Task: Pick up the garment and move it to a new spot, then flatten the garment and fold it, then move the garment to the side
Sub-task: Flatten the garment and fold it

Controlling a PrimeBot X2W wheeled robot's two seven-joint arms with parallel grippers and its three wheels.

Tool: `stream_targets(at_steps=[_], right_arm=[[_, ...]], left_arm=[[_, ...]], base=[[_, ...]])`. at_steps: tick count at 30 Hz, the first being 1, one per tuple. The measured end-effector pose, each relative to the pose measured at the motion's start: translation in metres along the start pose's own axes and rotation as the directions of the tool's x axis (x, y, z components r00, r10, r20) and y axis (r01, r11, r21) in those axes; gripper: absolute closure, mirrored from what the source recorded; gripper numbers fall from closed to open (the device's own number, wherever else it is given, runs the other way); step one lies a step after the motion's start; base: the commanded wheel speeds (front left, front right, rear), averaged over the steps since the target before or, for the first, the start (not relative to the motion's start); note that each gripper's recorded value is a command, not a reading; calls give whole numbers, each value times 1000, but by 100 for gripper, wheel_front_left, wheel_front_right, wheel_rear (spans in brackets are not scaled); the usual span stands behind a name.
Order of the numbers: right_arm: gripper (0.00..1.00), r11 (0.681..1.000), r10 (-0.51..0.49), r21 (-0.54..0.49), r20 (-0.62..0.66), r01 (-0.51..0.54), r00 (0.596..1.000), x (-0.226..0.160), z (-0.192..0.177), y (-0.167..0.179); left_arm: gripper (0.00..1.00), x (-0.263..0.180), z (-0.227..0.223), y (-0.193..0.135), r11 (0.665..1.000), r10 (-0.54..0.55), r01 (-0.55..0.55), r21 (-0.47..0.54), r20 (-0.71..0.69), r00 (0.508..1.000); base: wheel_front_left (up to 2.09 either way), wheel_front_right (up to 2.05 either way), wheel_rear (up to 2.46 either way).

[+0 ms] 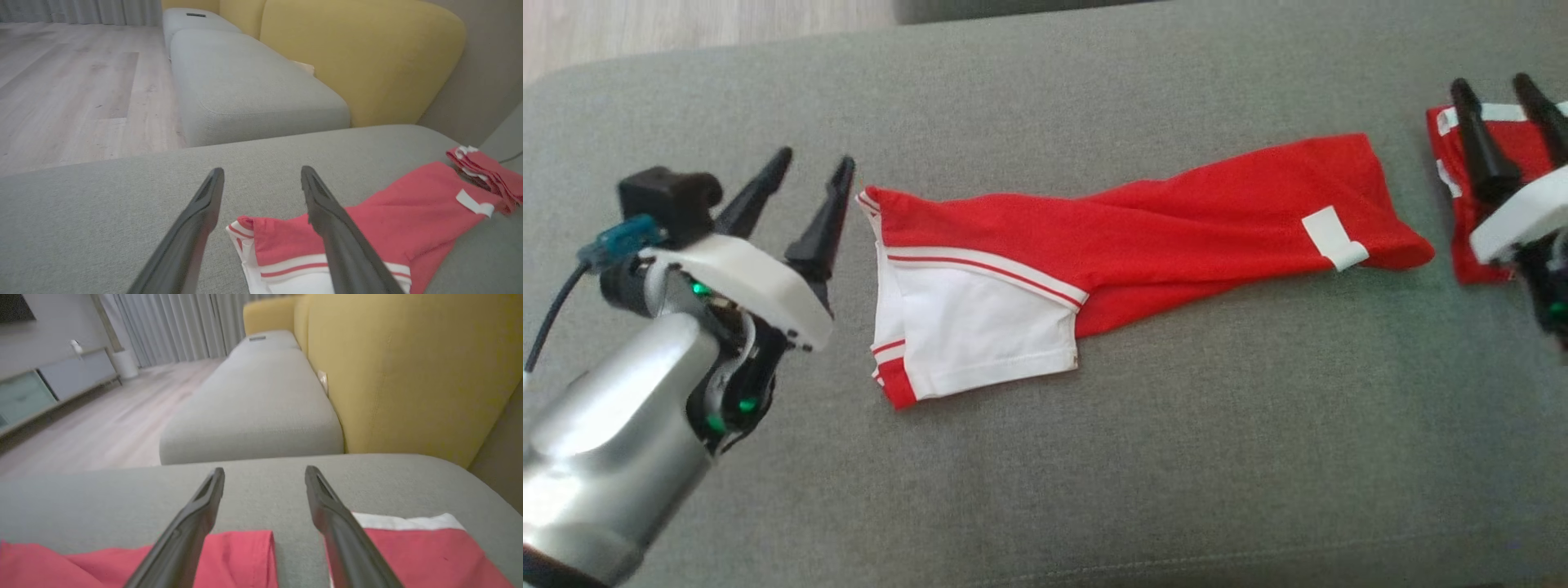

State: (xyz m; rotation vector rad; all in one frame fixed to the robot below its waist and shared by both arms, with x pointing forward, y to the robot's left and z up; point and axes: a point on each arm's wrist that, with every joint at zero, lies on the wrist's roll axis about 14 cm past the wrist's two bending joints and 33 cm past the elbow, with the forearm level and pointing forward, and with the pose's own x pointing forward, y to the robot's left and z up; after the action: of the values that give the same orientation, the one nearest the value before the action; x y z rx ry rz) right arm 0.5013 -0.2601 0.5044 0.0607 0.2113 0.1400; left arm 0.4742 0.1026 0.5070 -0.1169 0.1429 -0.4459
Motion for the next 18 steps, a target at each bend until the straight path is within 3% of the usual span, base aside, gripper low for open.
stream_targets(at_steps=[8, 11, 14, 18], right_arm=[[0, 998, 35, 46, 185, -45, 982, -10, 20, 36], [0, 998, 49, 37, 240, -60, 970, -18, 22, 54], [0, 997, 46, 43, 218, -57, 975, -31, -4, 69], [0, 998, 34, 50, 167, -43, 985, -43, -36, 78]], left_arm=[[0, -21, 57, 4, 978, 198, -167, -129, 294, 935], [0, -37, 42, 8, 958, 268, -222, -180, 301, 915], [0, -51, 20, 11, 937, 321, -263, -229, 271, 908], [0, -58, -1, 8, 942, 309, -262, -207, 240, 920]], base=[[0, 0, 0], [0, 0, 0], [0, 0, 0], [0, 0, 0]])
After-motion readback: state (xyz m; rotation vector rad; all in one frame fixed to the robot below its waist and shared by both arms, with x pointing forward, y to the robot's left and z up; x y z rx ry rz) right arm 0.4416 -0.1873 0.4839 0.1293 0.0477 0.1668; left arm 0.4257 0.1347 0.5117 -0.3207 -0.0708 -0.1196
